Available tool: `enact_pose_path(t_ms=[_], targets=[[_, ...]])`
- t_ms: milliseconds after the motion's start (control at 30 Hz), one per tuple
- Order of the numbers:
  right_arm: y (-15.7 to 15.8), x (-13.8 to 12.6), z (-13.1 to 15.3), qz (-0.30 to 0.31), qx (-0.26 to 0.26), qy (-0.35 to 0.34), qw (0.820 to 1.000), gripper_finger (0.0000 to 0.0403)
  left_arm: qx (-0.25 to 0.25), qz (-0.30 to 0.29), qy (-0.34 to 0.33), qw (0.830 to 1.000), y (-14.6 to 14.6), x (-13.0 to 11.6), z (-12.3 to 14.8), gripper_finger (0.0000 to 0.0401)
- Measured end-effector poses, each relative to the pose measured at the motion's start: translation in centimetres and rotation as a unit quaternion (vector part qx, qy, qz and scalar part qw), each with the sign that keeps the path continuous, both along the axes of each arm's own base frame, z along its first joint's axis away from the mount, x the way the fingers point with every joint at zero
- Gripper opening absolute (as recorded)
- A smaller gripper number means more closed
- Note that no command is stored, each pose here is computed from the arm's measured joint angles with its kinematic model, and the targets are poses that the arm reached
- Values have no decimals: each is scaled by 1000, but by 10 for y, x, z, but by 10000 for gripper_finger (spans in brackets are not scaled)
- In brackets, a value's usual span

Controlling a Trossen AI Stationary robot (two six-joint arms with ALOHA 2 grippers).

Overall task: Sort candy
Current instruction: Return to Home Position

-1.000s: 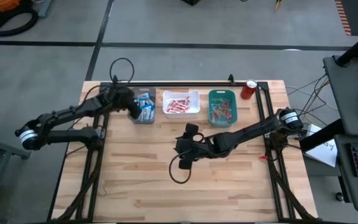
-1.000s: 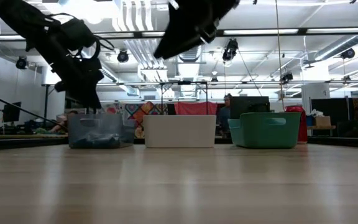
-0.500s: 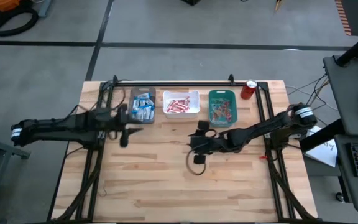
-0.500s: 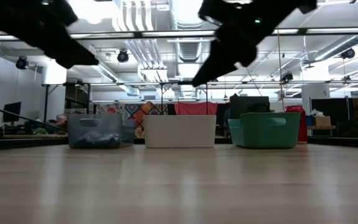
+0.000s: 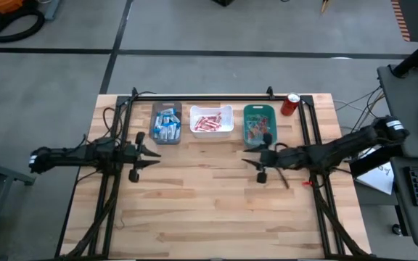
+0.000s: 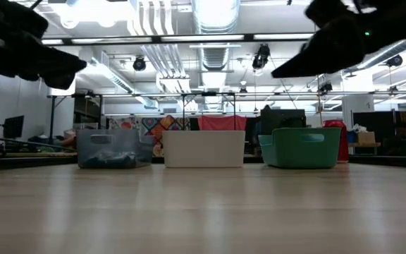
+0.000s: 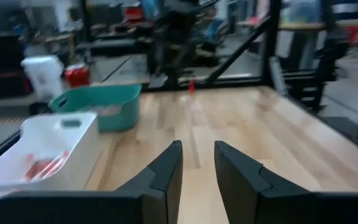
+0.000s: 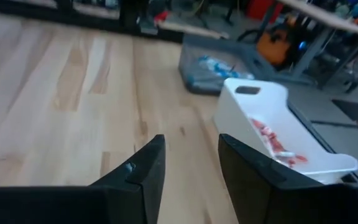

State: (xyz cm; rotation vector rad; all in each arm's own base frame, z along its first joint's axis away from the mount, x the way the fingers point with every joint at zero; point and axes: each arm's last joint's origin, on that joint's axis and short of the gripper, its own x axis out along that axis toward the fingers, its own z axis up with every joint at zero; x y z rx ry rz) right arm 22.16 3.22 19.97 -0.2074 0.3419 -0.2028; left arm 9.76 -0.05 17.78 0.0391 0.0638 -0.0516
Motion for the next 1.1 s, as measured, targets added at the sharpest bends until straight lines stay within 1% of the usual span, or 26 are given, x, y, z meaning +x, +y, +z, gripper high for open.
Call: enact_pose_path(t_ms=[100, 200, 267, 433, 500, 600, 667, 733, 867, 1000, 1100], targets=[[-5, -21, -2, -1, 6, -34, 999, 138, 13, -31, -18, 999, -2, -5, 0, 76], [-8, -38, -4, -1, 13, -65, 998, 134, 28, -57, -15, 998, -3, -5, -1, 76], [-10, -49, -7, -1, 16, -85, 996, 130, 27, -67, -9, 997, -4, -4, -4, 76], [-14, -71, -13, 3, 26, -133, 991, 123, -4, -73, -16, 997, -4, -4, -4, 75], [-16, -79, -15, 5, 29, -149, 988, 121, -8, -73, -16, 997, -4, -4, -4, 75], [-16, -89, -21, 30, 25, -170, 985, 121, -5, -73, -14, 997, -4, -4, -4, 75], [-17, -97, -21, 53, 20, -203, 977, 122, 0, -67, -14, 998, -4, -4, -4, 75], [-18, -104, -15, 56, 15, -234, 971, 121, 1, -65, -15, 998, -4, -4, -4, 75], [-20, -113, -8, 56, 6, -272, 961, 113, 5, -65, -24, 998, -4, -3, -4, 75], [-21, -117, -8, 57, -14, -269, 961, 102, 20, -109, -38, 993, -6, -3, -4, 75], [-21, -120, -8, 62, -15, -270, 961, 91, 33, -134, -34, 990, -7, -2, -5, 75]])
